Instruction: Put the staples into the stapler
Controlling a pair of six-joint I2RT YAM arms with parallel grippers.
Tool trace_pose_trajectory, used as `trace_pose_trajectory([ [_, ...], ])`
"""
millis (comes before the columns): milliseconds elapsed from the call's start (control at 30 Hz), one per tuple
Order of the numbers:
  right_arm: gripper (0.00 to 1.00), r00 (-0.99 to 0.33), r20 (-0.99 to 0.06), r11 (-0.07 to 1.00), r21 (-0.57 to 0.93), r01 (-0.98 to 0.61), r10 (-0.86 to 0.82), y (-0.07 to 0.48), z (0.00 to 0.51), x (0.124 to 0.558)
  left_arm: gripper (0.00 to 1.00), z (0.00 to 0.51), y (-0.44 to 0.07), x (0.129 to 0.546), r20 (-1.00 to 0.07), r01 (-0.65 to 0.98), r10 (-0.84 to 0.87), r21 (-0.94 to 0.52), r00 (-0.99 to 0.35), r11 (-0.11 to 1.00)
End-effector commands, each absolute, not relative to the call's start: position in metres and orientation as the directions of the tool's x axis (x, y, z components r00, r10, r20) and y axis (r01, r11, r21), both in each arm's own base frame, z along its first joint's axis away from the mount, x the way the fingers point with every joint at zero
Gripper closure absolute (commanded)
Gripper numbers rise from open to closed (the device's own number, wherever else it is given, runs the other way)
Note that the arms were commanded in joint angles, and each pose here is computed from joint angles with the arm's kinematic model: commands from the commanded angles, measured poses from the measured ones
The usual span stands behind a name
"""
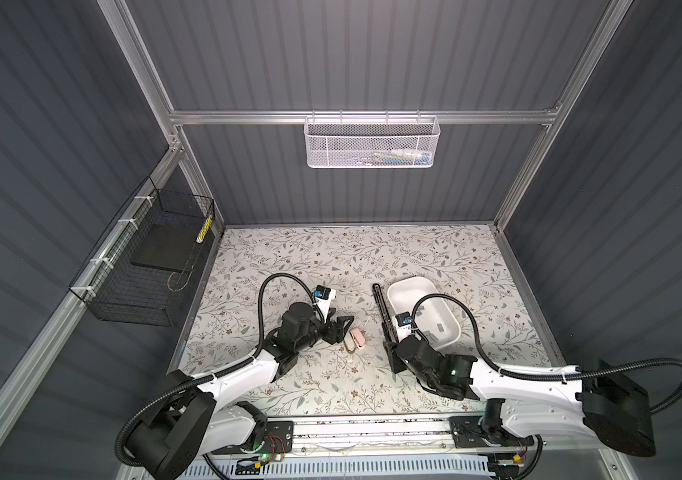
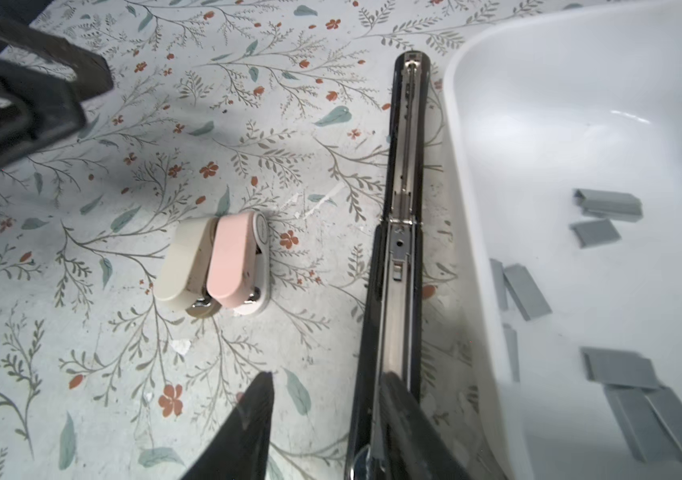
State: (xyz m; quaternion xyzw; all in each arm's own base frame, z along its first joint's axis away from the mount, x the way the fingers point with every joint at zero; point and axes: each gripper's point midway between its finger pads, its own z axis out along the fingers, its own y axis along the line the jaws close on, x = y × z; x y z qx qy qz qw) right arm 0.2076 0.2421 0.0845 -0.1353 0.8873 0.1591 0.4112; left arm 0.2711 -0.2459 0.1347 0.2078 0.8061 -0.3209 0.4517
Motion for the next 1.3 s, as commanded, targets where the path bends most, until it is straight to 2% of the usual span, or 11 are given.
trace_pose_trajectory([
  [0, 0.53, -0.656, -0.742, 0.924, 0.143, -0.355, -0.137, 0.229, 0.072, 0.2, 0.27, 0.131, -0.241, 0.266, -0.855, 0.605, 0.031, -0.341, -0.518, 0.72],
  [233, 0.46, -0.682, -0.714, 0.916, 0.149, -0.373, -0.161, 0.228, 0.059, 0.192, 0.26, 0.134, -0.24, 0.269, -0.859, 0.59, 0.001, -0.351, -0.511, 0.727],
  [500, 0.46, -0.68, -0.704, 0.927, 0.081, -0.366, -0.207, 0.227, 0.047, 0.197, 0.26, 0.135, -0.239, 0.271, -0.861, 0.582, -0.016, -0.357, -0.509, 0.731],
  [633, 0.53, -0.675, -0.704, 0.94, 0.032, -0.339, -0.22, 0.223, 0.04, 0.203, 0.27, 0.132, -0.237, 0.278, -0.849, 0.55, -0.01, -0.35, -0.528, 0.758],
  [900, 0.76, -0.664, -0.714, 0.941, 0.022, -0.339, -0.222, 0.228, 0.04, 0.208, 0.27, 0.111, -0.229, 0.302, -0.796, 0.411, -0.012, -0.326, -0.605, 0.851],
  [1033, 0.82, -0.653, -0.724, 0.93, 0.045, -0.364, -0.22, 0.235, 0.043, 0.208, 0.25, 0.104, -0.223, 0.313, -0.789, 0.353, -0.021, -0.298, -0.614, 0.887],
  [1267, 0.92, -0.621, -0.743, 0.91, 0.038, -0.413, -0.25, 0.252, 0.049, 0.214, 0.24, 0.1, -0.228, 0.318, -0.78, 0.344, -0.031, -0.311, -0.625, 0.886],
])
